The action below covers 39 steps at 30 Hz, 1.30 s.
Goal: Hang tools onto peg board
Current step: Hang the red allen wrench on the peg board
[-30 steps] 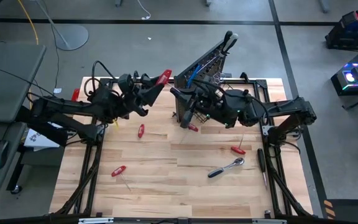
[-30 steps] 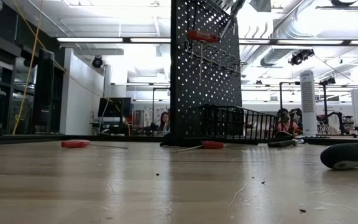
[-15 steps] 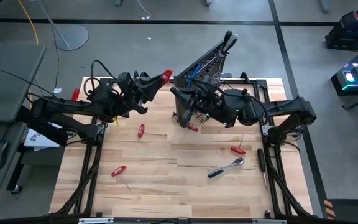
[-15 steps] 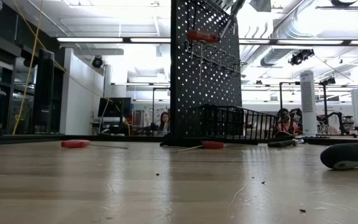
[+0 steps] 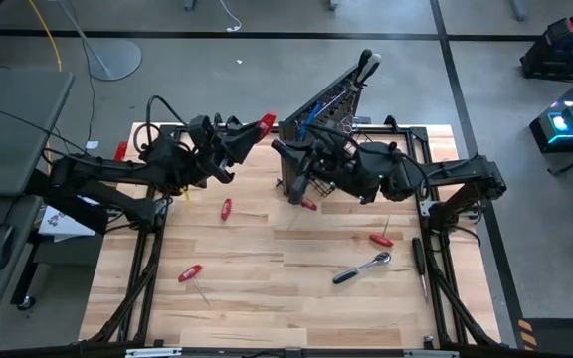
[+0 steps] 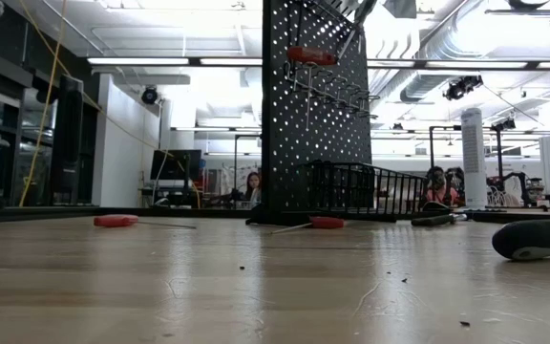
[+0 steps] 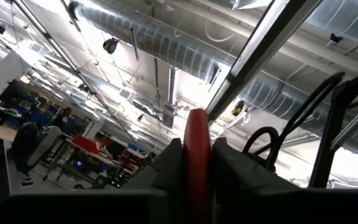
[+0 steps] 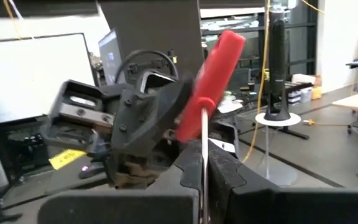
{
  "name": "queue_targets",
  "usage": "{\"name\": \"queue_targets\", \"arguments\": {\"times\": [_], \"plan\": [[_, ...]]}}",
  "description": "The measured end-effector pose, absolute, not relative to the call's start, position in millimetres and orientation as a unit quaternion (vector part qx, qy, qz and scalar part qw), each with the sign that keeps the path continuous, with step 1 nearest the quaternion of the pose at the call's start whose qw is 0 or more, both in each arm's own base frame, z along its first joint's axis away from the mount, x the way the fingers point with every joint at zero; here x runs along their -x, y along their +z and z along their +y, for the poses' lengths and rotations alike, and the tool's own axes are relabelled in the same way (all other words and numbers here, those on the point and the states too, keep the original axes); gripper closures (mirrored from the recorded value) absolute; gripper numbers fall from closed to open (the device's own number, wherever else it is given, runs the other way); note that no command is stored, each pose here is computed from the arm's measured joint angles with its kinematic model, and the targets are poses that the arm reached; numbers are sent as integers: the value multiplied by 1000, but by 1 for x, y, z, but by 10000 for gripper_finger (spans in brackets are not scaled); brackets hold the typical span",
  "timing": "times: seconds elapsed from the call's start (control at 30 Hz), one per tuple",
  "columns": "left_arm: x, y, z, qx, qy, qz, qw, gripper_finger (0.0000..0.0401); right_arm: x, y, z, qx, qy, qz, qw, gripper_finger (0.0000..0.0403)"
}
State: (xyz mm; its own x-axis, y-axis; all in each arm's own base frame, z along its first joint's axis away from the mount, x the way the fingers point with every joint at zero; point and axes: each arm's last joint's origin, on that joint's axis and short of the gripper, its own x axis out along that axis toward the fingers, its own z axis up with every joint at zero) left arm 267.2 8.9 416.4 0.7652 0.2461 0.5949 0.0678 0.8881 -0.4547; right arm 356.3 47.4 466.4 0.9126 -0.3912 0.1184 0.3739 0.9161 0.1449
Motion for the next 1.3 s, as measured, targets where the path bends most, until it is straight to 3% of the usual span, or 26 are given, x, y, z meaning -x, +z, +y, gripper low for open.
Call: {"name": "queue_targets", "arguments": {"times": [0.2, 0.4, 0.97, 1.3], "plan": [[-268, 416, 8, 232, 48, -337, 911, 203, -356, 468, 47, -61, -191, -81, 976, 403], [-268, 416, 8, 248, 34, -338, 907, 172, -357, 468, 44, -63, -192, -81, 976, 403], [-267, 417, 9, 224, 48, -346, 910, 183, -362, 464, 40, -69, -183, -78, 978, 403], [-268, 417, 9, 208, 42, -344, 915, 310, -361, 465, 39, -68, -192, -79, 976, 403]]}}
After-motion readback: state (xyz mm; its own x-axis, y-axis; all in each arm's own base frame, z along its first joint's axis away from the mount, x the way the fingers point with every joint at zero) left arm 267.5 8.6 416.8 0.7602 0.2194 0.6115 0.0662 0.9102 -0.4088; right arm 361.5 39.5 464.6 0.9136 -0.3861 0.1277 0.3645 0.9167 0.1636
